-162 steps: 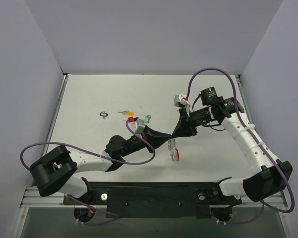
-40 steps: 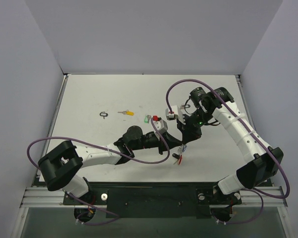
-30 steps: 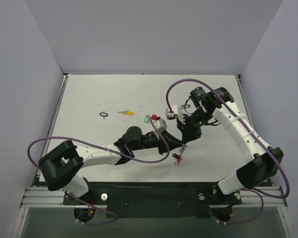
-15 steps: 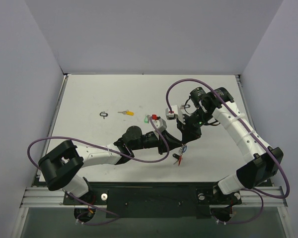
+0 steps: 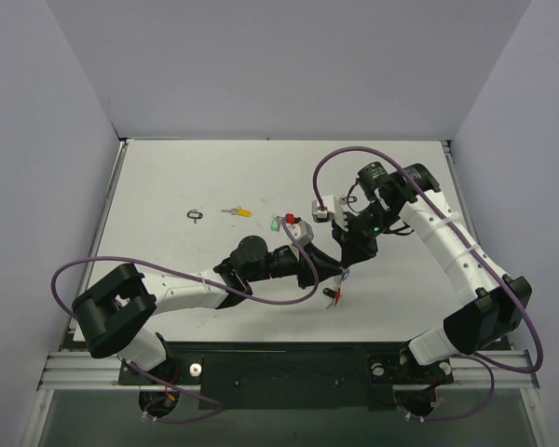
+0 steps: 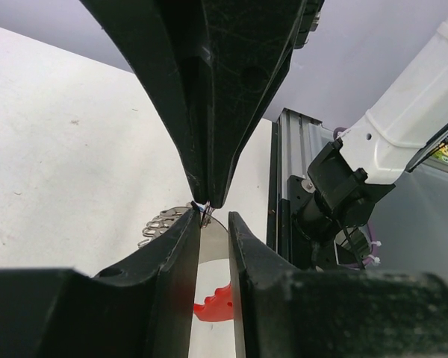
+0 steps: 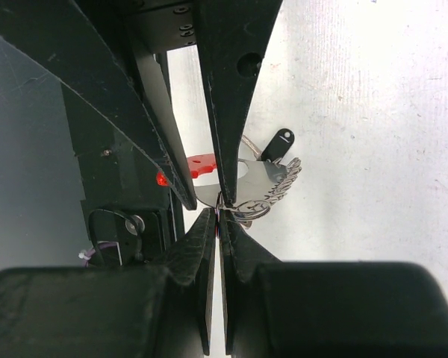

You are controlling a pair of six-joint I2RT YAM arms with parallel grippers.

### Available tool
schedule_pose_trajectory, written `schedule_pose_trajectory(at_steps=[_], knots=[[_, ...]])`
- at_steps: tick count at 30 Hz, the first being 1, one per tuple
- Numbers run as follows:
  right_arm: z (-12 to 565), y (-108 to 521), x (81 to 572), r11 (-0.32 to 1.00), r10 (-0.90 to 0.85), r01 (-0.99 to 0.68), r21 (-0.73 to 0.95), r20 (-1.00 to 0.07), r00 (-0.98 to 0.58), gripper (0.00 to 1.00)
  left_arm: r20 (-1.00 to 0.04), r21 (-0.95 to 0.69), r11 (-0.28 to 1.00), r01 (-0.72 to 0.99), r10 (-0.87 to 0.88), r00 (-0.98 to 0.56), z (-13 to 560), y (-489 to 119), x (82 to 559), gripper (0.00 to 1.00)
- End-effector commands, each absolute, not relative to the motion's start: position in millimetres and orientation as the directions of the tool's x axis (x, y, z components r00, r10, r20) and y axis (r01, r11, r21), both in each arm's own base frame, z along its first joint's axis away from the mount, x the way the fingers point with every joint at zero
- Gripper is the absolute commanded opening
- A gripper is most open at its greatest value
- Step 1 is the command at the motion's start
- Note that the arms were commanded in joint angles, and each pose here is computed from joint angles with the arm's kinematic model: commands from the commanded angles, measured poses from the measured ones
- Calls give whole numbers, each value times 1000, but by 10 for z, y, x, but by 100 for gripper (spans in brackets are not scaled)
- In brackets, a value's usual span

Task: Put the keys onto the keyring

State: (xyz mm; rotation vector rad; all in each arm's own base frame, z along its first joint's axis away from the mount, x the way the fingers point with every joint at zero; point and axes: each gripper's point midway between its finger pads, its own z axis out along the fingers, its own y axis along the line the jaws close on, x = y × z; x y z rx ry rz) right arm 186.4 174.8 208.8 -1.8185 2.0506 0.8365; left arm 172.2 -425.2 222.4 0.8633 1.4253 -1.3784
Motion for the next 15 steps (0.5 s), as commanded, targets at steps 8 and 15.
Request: schedule_pose_trajectory(at_steps=[8,15], knots=[[2133,1755,1778,43,-796,-963,265,-574,-193,0,-939,-311,103,945,-185,-289,2500,-4331,1763,0],[2128,1762,1819,63,-784,-960,271,-583,-216,0,-928,-323,132,937,-239,-286,2538,-4240,1785,0]])
